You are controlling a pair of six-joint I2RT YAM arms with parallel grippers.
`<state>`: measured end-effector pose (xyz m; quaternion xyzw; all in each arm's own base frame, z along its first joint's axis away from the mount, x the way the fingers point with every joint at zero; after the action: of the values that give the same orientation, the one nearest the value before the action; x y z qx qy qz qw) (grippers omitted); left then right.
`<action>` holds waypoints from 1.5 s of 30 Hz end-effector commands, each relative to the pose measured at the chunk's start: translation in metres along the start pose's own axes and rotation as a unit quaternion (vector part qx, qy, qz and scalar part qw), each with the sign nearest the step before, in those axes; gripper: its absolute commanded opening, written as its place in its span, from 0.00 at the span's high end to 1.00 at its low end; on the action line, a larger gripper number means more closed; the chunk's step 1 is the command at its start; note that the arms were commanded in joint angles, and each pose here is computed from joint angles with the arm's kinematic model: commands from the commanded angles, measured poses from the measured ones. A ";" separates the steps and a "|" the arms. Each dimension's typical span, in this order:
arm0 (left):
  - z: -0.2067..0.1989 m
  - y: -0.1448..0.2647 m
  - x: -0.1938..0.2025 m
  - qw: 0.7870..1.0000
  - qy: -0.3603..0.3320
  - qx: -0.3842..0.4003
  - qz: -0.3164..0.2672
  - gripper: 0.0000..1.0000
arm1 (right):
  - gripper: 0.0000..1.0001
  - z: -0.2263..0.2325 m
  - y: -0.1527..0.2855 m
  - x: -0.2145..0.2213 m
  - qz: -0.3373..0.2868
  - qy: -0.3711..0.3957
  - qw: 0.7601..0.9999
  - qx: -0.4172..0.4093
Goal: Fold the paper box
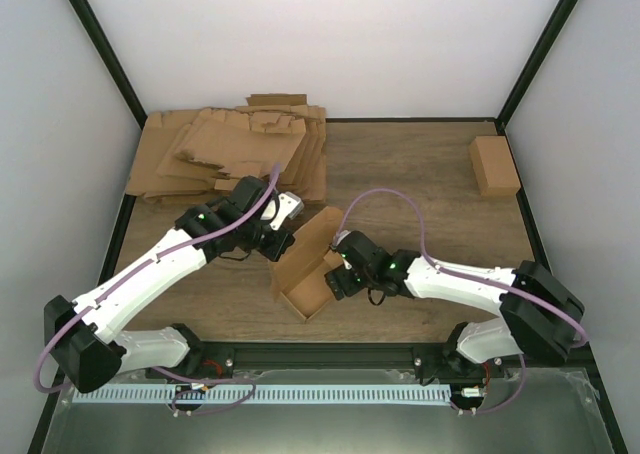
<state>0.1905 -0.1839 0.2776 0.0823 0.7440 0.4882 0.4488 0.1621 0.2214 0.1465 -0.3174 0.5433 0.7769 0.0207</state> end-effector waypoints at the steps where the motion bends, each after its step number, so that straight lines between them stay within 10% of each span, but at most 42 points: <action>1: -0.003 0.005 -0.005 1.000 -0.012 0.015 -0.013 0.96 | 0.09 0.003 0.012 -0.016 -0.018 0.000 1.000 -0.010; 45: 0.005 -0.011 -0.004 0.999 0.012 -0.025 0.018 0.96 | 0.67 -0.019 -0.045 -0.017 0.036 0.052 0.996 0.058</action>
<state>0.1968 -0.1855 0.2682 0.0843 0.7358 0.5131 0.4339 0.1981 0.2276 0.1153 -0.3324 0.5960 0.7304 -0.0287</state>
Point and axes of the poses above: each gripper's point midway between its finger pads, its own y axis back along the fingers, its own z axis along the line the jaws close on, x = y × z, the point moved 10 cm from there along y, back along the fingers, and after that the axes turned 9 degrees about -y, right-handed, at the moved point
